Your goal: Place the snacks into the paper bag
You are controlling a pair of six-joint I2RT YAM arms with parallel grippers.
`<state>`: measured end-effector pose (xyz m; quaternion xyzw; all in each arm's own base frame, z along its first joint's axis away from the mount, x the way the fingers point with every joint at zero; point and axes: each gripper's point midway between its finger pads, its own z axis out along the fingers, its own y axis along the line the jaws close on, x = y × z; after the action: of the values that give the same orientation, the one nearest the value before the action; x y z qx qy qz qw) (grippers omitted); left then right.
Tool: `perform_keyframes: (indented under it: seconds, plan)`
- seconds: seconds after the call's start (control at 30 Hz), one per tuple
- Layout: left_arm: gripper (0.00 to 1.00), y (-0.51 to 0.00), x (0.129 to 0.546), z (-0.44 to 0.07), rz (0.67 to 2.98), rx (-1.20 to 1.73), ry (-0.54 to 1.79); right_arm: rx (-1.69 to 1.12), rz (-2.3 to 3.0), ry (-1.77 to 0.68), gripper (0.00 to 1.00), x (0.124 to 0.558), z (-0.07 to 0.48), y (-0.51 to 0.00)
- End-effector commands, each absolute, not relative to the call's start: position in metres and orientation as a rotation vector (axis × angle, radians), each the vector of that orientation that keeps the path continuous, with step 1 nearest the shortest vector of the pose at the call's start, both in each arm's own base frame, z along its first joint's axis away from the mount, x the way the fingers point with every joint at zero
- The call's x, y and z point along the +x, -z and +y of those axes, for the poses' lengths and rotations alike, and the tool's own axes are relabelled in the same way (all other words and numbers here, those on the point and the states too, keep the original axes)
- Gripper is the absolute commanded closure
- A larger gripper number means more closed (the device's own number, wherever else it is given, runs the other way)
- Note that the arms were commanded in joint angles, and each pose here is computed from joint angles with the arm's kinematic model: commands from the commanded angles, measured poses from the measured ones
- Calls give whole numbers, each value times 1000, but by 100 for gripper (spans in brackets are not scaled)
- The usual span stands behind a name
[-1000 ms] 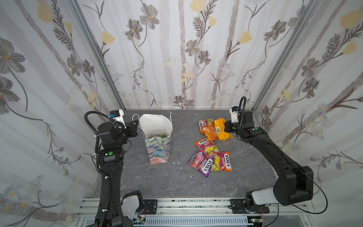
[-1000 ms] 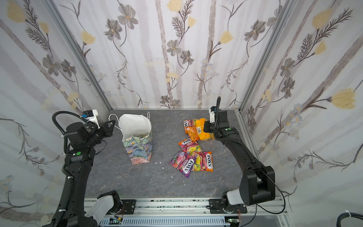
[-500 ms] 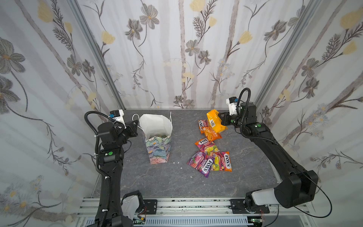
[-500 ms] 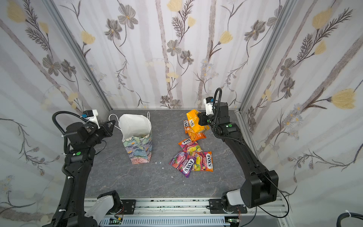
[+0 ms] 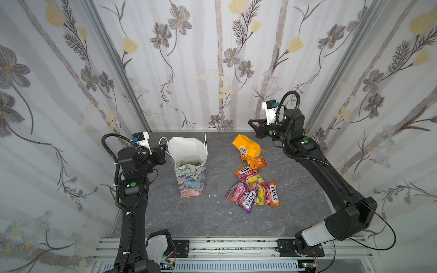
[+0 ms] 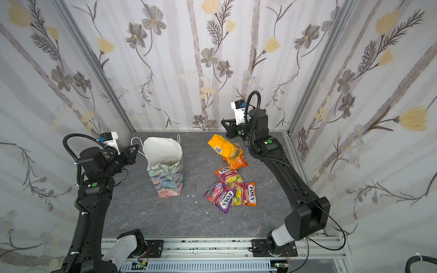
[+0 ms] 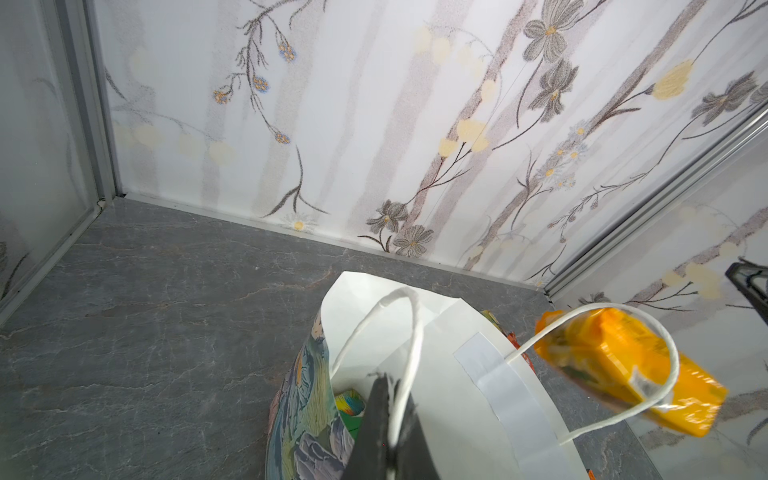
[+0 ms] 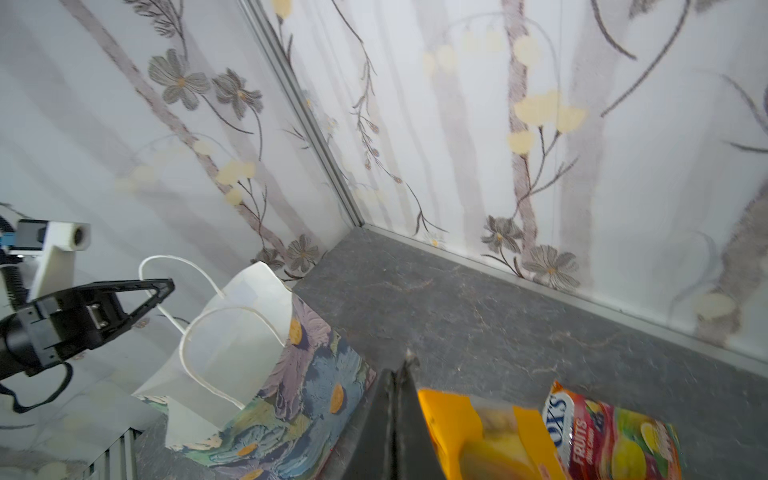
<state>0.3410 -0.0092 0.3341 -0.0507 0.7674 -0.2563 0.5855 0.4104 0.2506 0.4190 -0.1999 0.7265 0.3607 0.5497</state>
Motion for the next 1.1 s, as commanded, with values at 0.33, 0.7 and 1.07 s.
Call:
perform_keyframes:
  seconds: [0.33, 0.7, 1.07]
  plan:
    - [100, -343, 340, -11, 1758, -92, 595, -433, 1898, -698, 64, 435, 253, -361]
    - [100, -342, 341, -10, 1763, -97, 596, -487, 2251, -719, 31, 417, 265, -190]
    - [100, -340, 342, -8, 1768, -103, 583, -541, 2313, -736, 23, 456, 291, -134]
